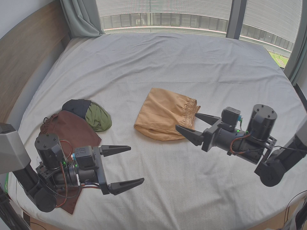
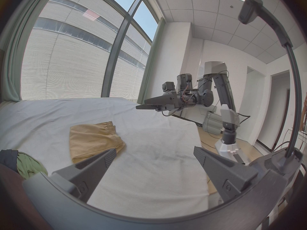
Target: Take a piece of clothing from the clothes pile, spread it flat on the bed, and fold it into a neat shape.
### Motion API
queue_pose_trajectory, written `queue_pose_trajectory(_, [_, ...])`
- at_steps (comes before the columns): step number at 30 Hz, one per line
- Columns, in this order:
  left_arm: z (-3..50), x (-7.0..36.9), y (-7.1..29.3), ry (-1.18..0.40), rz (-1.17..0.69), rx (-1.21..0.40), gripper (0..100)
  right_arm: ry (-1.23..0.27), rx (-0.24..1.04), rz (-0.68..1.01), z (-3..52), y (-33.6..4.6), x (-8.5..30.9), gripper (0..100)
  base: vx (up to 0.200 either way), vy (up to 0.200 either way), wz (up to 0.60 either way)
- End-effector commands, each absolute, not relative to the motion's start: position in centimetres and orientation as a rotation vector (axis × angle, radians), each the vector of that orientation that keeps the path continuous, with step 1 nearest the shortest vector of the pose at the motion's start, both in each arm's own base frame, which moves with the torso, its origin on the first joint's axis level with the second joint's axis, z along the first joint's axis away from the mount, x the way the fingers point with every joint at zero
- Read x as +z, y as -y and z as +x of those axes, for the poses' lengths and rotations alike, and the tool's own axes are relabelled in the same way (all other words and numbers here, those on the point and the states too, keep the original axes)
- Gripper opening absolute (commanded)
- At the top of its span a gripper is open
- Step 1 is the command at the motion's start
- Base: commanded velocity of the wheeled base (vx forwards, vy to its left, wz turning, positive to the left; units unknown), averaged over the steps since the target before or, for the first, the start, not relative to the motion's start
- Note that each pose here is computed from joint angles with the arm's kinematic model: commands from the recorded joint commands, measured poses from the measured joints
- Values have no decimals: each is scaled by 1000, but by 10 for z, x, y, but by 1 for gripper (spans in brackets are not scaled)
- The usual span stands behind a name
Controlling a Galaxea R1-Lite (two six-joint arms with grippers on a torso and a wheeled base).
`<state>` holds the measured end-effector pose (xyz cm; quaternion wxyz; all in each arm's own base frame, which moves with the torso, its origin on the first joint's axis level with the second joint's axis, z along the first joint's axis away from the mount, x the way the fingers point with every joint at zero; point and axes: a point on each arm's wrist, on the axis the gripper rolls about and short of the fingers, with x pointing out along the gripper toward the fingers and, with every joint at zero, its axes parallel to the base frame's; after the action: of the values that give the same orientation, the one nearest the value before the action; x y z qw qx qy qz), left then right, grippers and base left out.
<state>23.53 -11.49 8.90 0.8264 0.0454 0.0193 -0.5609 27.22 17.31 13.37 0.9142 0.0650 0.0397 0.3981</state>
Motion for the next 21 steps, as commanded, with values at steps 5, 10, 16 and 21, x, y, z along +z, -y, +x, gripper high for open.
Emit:
queue_pose_trajectory(5, [180,119,106,24,107,-1241,100,36,688,88,220,-105,170,100,0,0,0])
queue_pose_trajectory(10, [153,140,108,101,78,-1212,100,104,666,81,185,-84,184,100,0,0,0])
queue_pose_trajectory(16, [135,156,106,159,8,-1120,100,194,613,78,149,-59,197,100,0,0,0])
queue_pose_trajectory(21, [118,152,93,154,5,-1103,100,256,583,64,126,-47,199,100,0,0,0])
